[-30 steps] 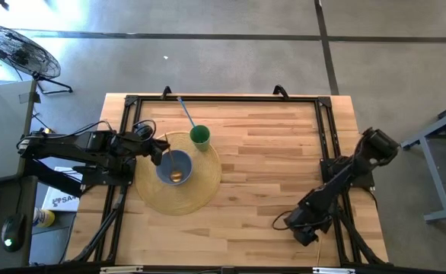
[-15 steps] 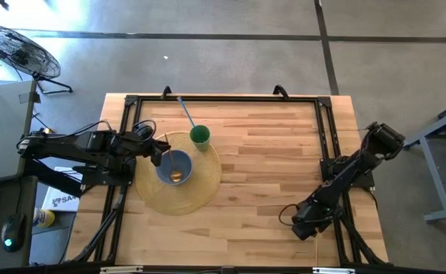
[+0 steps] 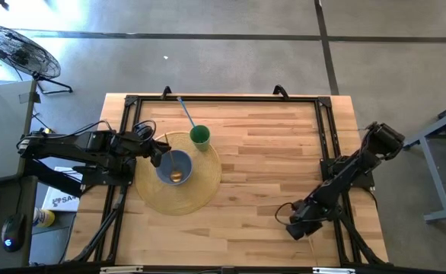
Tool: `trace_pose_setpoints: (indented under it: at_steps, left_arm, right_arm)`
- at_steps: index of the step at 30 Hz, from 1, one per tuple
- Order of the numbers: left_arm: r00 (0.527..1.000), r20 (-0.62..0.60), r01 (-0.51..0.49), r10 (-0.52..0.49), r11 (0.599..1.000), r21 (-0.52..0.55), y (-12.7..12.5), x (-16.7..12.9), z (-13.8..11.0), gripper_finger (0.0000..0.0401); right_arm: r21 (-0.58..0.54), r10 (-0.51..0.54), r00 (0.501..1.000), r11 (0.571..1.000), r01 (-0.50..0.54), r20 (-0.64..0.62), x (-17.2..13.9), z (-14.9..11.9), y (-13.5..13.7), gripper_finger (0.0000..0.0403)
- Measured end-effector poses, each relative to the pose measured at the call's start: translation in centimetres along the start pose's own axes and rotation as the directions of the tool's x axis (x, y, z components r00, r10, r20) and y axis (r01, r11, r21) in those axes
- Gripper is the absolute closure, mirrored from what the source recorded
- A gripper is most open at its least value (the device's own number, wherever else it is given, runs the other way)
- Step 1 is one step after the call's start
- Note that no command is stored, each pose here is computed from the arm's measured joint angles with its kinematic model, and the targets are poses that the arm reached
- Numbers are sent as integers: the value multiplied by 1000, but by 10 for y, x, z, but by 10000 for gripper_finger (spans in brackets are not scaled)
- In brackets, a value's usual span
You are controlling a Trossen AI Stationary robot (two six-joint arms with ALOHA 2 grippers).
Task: Pick & Place Utensil
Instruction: Put the gold fork into the blue bowl on the brown mat
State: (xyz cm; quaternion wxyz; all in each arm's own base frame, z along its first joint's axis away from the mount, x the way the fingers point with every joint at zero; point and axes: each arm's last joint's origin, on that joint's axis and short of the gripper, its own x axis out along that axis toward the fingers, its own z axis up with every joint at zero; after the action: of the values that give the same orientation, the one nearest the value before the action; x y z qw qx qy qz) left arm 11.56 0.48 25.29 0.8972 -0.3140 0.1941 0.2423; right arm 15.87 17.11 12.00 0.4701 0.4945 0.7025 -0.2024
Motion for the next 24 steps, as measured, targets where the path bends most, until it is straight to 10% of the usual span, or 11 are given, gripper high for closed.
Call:
trace_pose_setpoints:
  at_steps: [13, 24]
  left_arm:
    - [1000, 11, 10, -10, 1000, -9, -1, 0, 1, 305]
    - [1000, 11, 10, -10, 1000, -8, -1, 0, 1, 305]
  right_arm:
    - [-193, 16, 888, 978, 83, 460, -61, 18, 45, 388]
    - [-458, 133, 731, 849, 264, 669, -93, 71, 108, 389]
